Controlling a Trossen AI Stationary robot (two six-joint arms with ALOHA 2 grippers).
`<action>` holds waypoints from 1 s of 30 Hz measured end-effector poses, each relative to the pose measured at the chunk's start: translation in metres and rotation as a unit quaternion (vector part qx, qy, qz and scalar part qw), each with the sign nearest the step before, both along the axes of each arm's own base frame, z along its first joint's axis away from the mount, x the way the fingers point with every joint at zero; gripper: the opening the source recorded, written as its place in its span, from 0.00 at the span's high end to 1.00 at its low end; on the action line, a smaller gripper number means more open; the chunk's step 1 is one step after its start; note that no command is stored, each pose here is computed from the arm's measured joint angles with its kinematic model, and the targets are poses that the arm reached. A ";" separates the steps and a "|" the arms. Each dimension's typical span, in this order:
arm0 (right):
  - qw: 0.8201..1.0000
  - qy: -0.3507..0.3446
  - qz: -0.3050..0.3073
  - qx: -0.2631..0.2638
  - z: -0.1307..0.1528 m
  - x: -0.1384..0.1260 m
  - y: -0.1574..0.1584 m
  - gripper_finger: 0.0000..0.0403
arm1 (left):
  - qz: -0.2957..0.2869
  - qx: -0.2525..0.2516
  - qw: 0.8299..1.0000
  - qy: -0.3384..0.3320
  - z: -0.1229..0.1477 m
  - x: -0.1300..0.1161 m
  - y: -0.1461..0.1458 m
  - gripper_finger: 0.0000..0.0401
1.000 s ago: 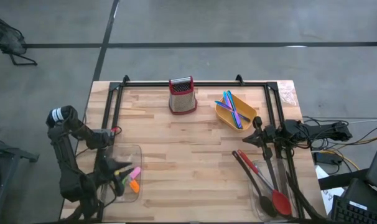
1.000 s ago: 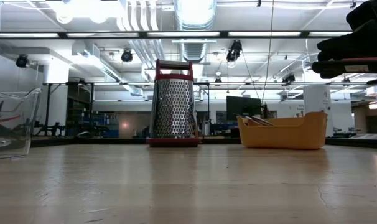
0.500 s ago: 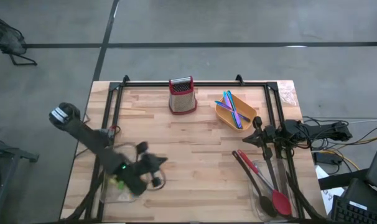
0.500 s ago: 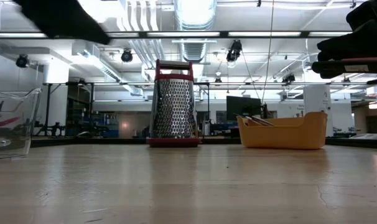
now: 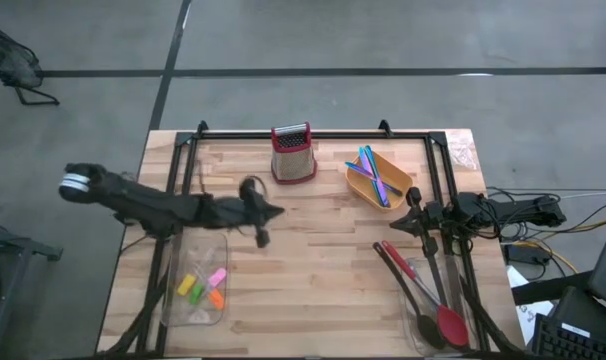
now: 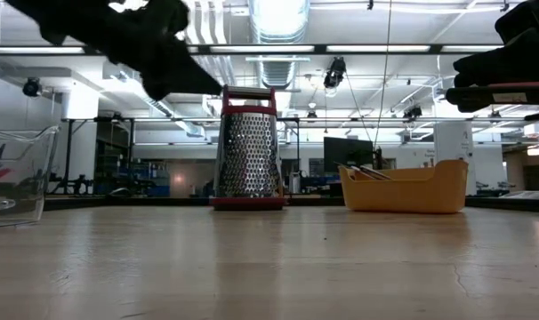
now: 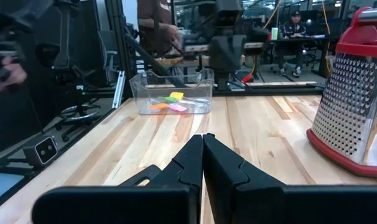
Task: Pick & Place Kitchen Items
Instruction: Return to Home Position
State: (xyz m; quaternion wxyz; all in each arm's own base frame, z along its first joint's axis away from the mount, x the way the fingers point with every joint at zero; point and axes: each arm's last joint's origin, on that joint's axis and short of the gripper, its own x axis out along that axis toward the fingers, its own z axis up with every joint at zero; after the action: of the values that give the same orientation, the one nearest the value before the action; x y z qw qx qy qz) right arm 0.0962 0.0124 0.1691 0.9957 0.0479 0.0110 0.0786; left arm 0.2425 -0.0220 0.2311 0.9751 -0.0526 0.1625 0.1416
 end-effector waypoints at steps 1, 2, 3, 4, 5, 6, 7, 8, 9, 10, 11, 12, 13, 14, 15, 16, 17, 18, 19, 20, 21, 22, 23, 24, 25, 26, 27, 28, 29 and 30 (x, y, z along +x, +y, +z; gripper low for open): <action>1.000 0.000 0.000 0.000 0.000 0.000 0.000 0.98 | 0.003 0.002 1.000 -0.008 0.001 -0.009 0.005 0.99; 1.000 0.000 0.000 0.000 0.000 0.000 0.000 0.98 | 0.006 0.009 1.000 -0.015 0.001 -0.018 0.009 0.99; 1.000 0.000 0.000 0.000 0.000 0.000 0.000 0.98 | 0.010 0.016 1.000 -0.024 -0.001 -0.029 0.013 0.99; 1.000 0.000 0.000 0.000 0.000 0.000 0.000 0.98 | 0.014 0.021 0.999 -0.033 -0.003 -0.038 0.017 0.99; 1.000 0.000 0.000 0.000 0.000 0.000 0.000 0.98 | 0.018 0.025 0.999 -0.041 -0.006 -0.048 0.019 0.99; 1.000 0.000 0.000 0.000 0.000 0.000 0.000 0.98 | 0.020 0.028 0.998 -0.048 -0.009 -0.056 0.021 0.99; 1.000 0.000 0.000 0.000 0.000 0.000 0.000 0.98 | 0.019 0.029 0.998 -0.057 -0.011 -0.064 0.022 0.99; 1.000 0.000 0.000 0.000 0.000 0.000 0.000 0.98 | 0.013 0.027 0.997 -0.069 -0.012 -0.072 0.023 0.99; 1.000 0.000 0.000 0.000 0.000 0.000 0.000 0.98 | 0.009 0.024 0.996 -0.087 -0.011 -0.079 0.023 0.99; 1.000 0.000 0.000 0.000 0.000 0.000 0.000 0.98 | 0.005 0.021 0.994 -0.104 -0.010 -0.086 0.023 0.99; 1.000 0.000 0.000 0.000 0.000 0.000 0.000 0.98 | 0.000 0.019 0.993 -0.119 -0.010 -0.092 0.023 0.99; 1.000 0.000 0.000 0.000 0.000 0.000 0.000 0.98 | -0.001 0.019 0.991 -0.132 -0.010 -0.098 0.023 0.99; 1.000 0.000 0.000 0.000 0.000 0.000 0.000 0.98 | -0.002 0.019 0.989 -0.144 -0.010 -0.103 0.023 0.99; 1.000 0.000 0.000 0.000 0.000 0.000 0.000 0.98 | -0.005 0.020 0.988 -0.153 -0.011 -0.107 0.023 0.99; 1.000 0.000 0.000 0.000 0.000 0.000 0.000 0.98 | -0.013 0.021 0.987 -0.159 -0.013 -0.111 0.023 0.99; 1.000 0.000 0.000 0.000 0.000 0.000 0.000 0.98 | -0.016 0.021 0.986 -0.164 -0.016 -0.115 0.023 0.99; 1.000 0.000 0.000 0.000 0.000 0.000 0.000 0.98 | -0.016 0.020 0.986 -0.166 -0.020 -0.118 0.023 0.99; 1.000 0.000 0.000 0.000 0.000 0.000 0.000 0.98 | -0.016 0.017 0.986 -0.165 -0.024 -0.120 0.023 0.99; 1.000 0.000 0.000 0.000 0.000 0.000 0.000 0.98 | -0.014 0.012 0.986 -0.163 -0.029 -0.121 0.024 0.99; 1.000 0.000 0.000 0.000 0.000 0.000 0.000 0.98 | -0.014 0.010 0.986 -0.163 -0.033 -0.123 0.024 0.99; 1.000 0.000 0.000 0.000 0.000 0.000 0.000 0.98 | -0.014 0.009 0.986 -0.164 -0.037 -0.124 0.024 0.99; 1.000 0.000 0.000 0.000 0.000 0.000 0.000 0.98 | -0.016 0.009 0.986 -0.167 -0.039 -0.126 0.024 0.99; 1.000 0.000 0.000 0.000 0.000 0.000 0.000 0.98 | -0.018 0.008 0.985 -0.170 -0.042 -0.127 0.024 0.99; 1.000 0.000 0.000 0.000 0.000 0.000 0.000 0.98 | -0.019 0.008 0.985 -0.173 -0.044 -0.128 0.024 0.99; 1.000 0.000 0.000 0.000 0.000 0.000 0.000 0.98 | -0.023 0.011 0.984 -0.174 -0.046 -0.130 0.023 0.99; 1.000 0.000 0.000 0.000 0.000 0.000 0.000 0.98 | -0.028 0.016 0.984 -0.173 -0.049 -0.131 0.023 0.99; 1.000 0.000 0.000 0.000 0.000 0.000 0.000 0.98 | -0.034 0.022 0.984 -0.172 -0.051 -0.132 0.023 0.99; 1.000 0.000 0.000 0.000 0.000 0.000 0.000 0.98 | -0.038 0.028 0.984 -0.174 -0.053 -0.133 0.023 0.99; 1.000 0.000 0.000 0.000 0.000 0.000 0.000 0.98 | -0.040 0.031 0.983 -0.178 -0.053 -0.134 0.023 0.99; 1.000 0.000 0.000 0.000 0.000 0.000 0.000 0.98 | -0.040 0.031 0.982 -0.183 -0.053 -0.135 0.023 0.98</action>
State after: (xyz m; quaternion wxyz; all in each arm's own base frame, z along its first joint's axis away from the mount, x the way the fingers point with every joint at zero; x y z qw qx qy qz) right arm 0.0962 0.0124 0.1691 0.9957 0.0481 0.0110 0.0786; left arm 0.1076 0.0009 0.1782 0.9944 -0.0405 -0.0216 0.0954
